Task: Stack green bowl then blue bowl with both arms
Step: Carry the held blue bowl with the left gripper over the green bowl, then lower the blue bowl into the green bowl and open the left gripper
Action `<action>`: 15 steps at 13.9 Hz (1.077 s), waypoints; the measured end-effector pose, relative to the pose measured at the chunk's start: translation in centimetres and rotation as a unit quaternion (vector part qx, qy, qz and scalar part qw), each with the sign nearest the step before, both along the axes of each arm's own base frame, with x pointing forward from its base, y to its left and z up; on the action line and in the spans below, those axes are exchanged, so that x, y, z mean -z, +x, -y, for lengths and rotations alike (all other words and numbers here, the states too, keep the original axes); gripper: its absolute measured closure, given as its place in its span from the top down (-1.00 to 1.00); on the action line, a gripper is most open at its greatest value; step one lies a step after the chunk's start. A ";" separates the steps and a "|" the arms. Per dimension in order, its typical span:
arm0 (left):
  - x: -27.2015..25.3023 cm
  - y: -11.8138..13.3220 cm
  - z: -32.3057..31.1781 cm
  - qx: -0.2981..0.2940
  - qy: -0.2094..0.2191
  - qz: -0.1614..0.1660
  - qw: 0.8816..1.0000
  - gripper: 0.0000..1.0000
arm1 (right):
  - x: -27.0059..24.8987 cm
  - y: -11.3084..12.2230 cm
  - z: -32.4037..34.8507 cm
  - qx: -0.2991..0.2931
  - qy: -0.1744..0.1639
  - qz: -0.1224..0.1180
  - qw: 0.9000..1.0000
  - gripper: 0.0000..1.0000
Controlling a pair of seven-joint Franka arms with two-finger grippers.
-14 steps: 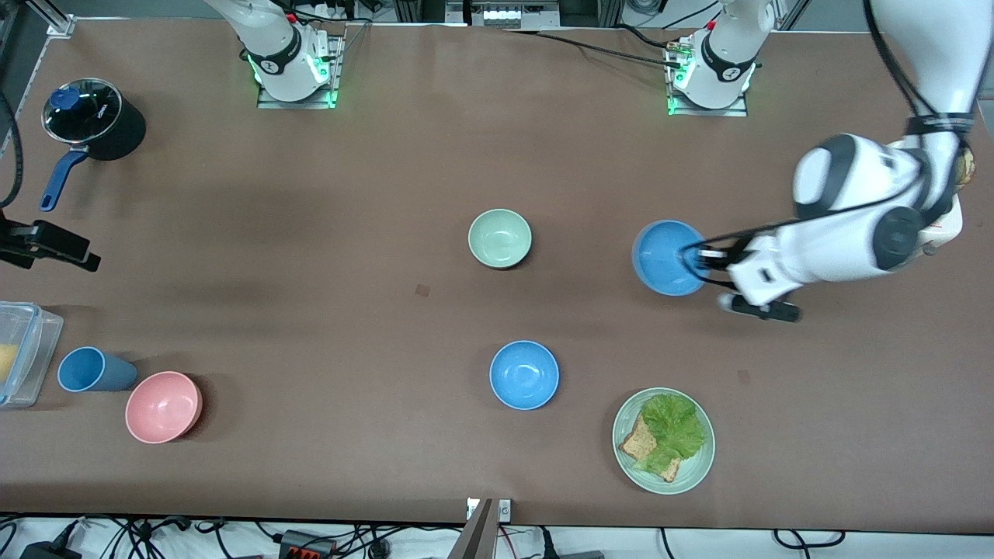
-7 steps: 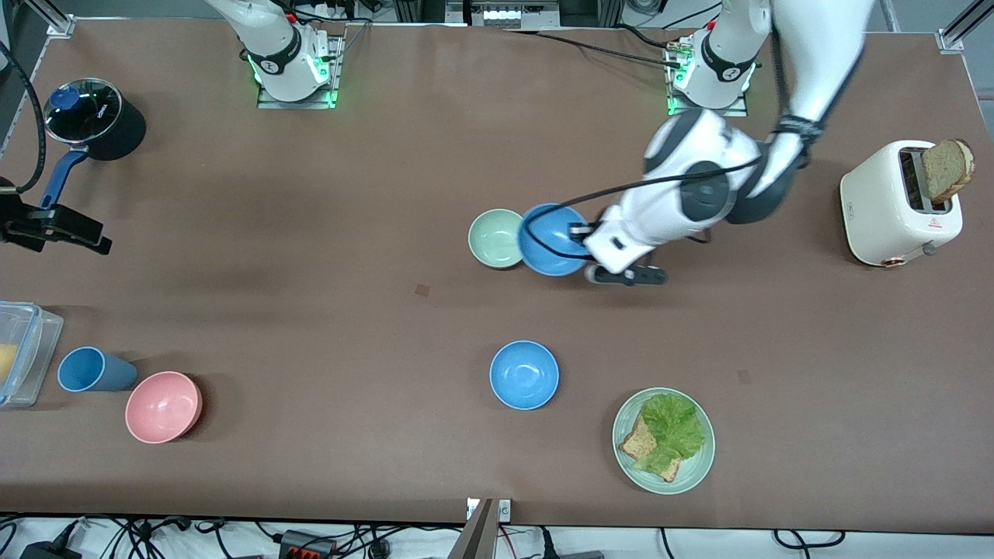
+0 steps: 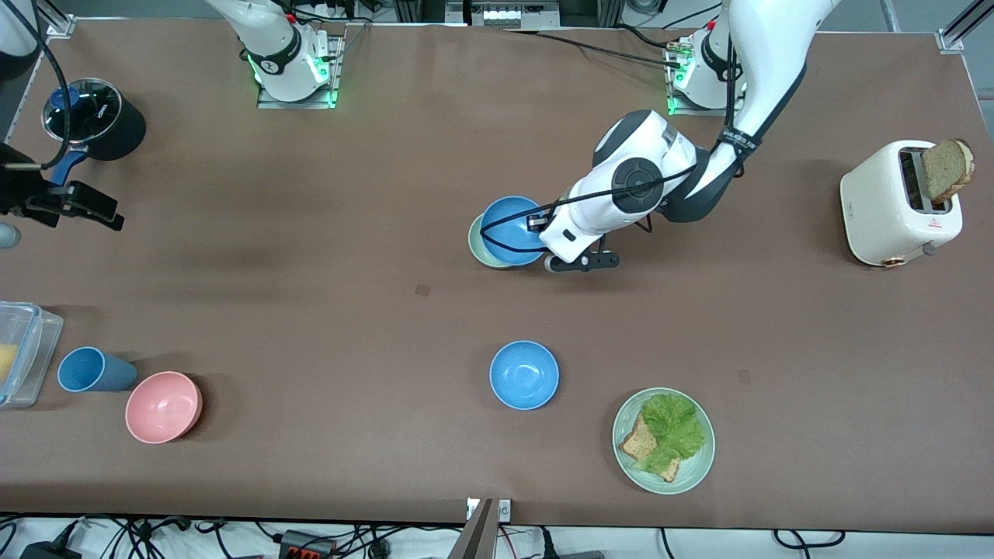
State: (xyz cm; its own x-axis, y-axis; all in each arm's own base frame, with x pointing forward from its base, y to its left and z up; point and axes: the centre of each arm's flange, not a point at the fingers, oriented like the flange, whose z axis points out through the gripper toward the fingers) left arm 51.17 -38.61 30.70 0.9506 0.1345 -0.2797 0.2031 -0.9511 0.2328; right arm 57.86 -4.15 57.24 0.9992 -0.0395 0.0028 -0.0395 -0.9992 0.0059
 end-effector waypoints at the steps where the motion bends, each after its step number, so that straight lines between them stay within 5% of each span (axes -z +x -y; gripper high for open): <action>1: 0.6 -0.6 0.7 -0.002 -0.001 0.006 1.000 -0.90 | -0.2 -0.2 0.0 0.000 0.000 0.001 1.000 1.00; 15: 4.6 -3.3 3.2 0.045 0.059 0.050 0.996 -0.90 | -0.5 -0.3 -0.2 -0.002 0.000 0.008 1.000 1.00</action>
